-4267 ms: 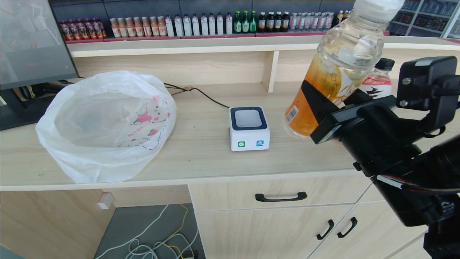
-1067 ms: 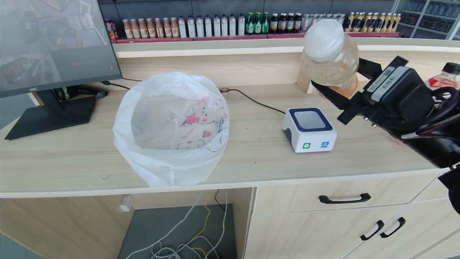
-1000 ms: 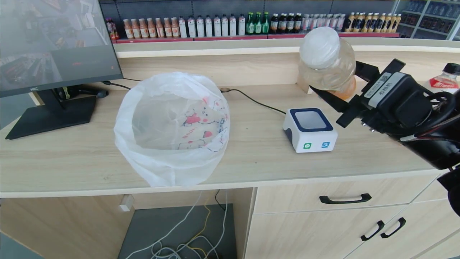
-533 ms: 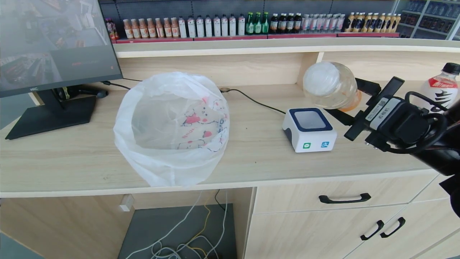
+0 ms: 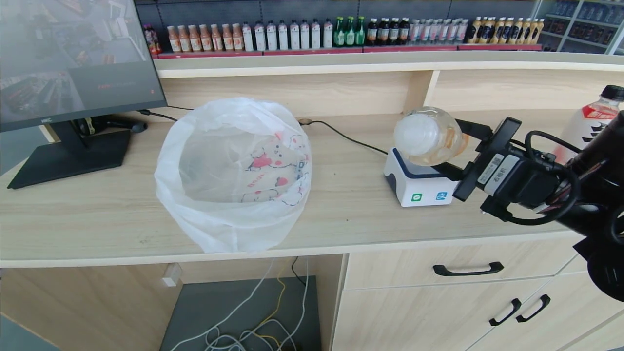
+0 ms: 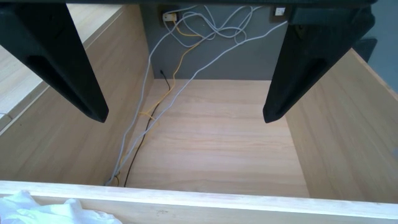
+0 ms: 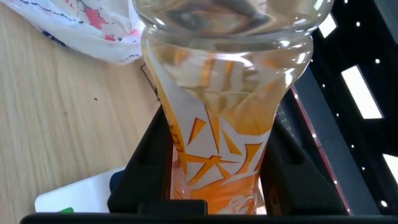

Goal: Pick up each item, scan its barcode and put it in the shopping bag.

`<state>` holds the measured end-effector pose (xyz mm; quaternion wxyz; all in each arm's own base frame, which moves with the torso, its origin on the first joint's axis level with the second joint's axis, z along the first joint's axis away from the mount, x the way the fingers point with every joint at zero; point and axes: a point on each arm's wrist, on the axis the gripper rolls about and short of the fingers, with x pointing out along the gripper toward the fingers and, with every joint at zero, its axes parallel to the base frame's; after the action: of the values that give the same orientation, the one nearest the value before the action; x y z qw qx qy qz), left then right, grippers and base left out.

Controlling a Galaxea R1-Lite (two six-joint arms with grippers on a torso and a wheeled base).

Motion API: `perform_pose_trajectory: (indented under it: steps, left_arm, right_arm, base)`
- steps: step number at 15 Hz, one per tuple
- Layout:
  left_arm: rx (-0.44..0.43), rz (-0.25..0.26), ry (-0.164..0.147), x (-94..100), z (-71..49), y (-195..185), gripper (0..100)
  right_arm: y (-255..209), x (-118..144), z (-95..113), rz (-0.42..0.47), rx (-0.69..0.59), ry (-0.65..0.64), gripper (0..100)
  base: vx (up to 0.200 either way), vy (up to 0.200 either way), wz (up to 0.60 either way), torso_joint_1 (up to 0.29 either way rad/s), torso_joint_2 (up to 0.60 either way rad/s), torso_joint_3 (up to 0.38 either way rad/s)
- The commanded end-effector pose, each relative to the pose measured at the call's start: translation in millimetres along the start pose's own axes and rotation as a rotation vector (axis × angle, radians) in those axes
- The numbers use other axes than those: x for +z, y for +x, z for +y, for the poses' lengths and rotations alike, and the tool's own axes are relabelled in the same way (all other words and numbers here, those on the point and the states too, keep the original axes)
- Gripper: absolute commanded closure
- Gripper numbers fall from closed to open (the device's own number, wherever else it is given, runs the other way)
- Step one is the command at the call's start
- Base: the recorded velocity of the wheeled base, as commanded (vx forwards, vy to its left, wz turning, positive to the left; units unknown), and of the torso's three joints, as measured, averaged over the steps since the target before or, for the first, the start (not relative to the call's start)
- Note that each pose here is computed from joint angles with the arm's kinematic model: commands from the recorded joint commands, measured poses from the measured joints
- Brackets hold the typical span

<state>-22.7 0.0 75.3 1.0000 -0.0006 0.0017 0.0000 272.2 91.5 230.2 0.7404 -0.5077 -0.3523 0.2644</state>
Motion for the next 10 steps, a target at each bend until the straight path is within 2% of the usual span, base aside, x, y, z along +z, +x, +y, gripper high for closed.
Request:
perform_pose_trajectory:
  steps: [1,10]
  left_arm:
    - [0.0,0.0,0.0,0.0,0.0,0.0,0]
    - [0.0,0.0,0.0,0.0,0.0,0.0,0]
  right_arm:
    - [1.4,-4.9,6.0,0.006,0.019,0.001,100]
    - [1.9,-20.0,13.1,0.027,0.005,-0.018,100]
  base:
    - [0.0,0.0,0.0,0.0,0.0,0.0]
    - [0.0,0.0,0.0,0.0,0.0,0.0]
